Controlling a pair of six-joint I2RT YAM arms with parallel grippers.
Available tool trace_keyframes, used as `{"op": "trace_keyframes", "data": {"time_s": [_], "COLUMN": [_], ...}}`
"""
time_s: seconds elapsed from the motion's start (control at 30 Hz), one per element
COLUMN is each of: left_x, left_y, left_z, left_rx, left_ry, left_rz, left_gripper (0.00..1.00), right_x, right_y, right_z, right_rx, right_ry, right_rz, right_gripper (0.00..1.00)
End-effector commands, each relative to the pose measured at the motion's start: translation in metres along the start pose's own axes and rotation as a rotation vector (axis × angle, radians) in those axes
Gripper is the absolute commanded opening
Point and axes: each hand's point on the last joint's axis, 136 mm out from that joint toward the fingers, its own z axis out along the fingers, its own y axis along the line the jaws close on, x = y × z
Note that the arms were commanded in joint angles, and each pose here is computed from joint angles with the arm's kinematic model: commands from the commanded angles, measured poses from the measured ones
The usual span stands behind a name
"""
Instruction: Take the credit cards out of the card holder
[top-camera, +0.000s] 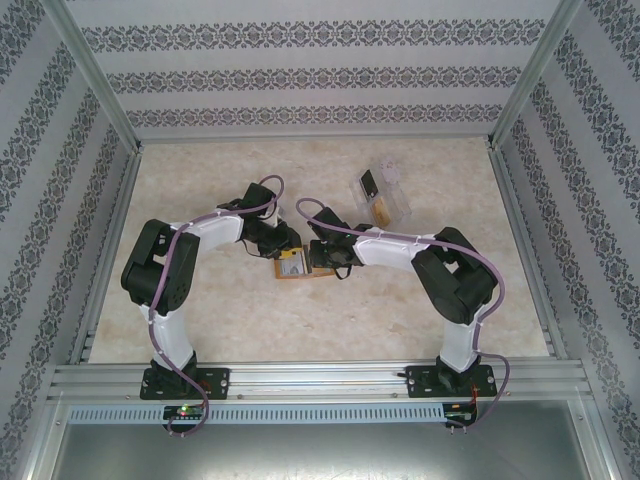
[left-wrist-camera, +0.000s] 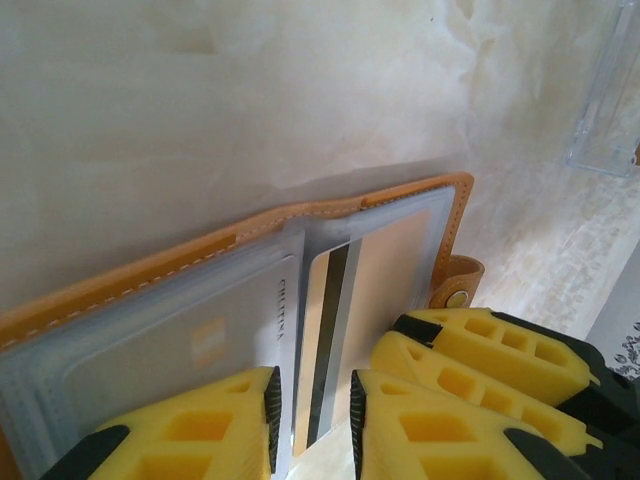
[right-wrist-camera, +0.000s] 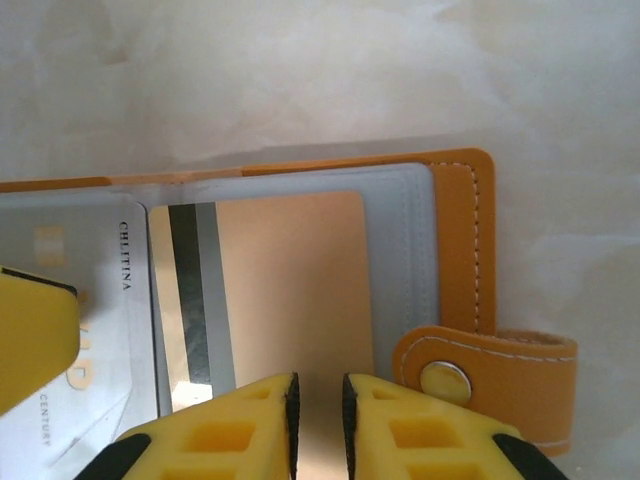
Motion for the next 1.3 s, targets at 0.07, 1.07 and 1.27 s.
{"op": "trace_keyframes", "data": {"time_s": [0.07, 1.07, 1.27], "left_x": [0.005, 0.002, -0.002], "left_y": [0.013, 0.005, -0.012], "left_z": [0.009, 0.005, -0.001], "left_rx": [-0.013, 0.014, 0.084], "left_ry": [0.031, 0.007, -0.015], "left_rz": [-0.024, 0.046, 0.094], "left_gripper": [0.28, 0.28, 0.28], "right_x": [0.001, 0.009, 0.010], "right_y": [-0.012, -0.009, -0.011], "right_z": [0.004, 0.009, 0.010], "right_rx": [0.055, 0.012, 0.017], "right_ry": [0.016, 0.040, 0.045], "right_rz": [-0.005, 0.021, 0.025], "right_gripper": [0.25, 0.32, 0.29]}}
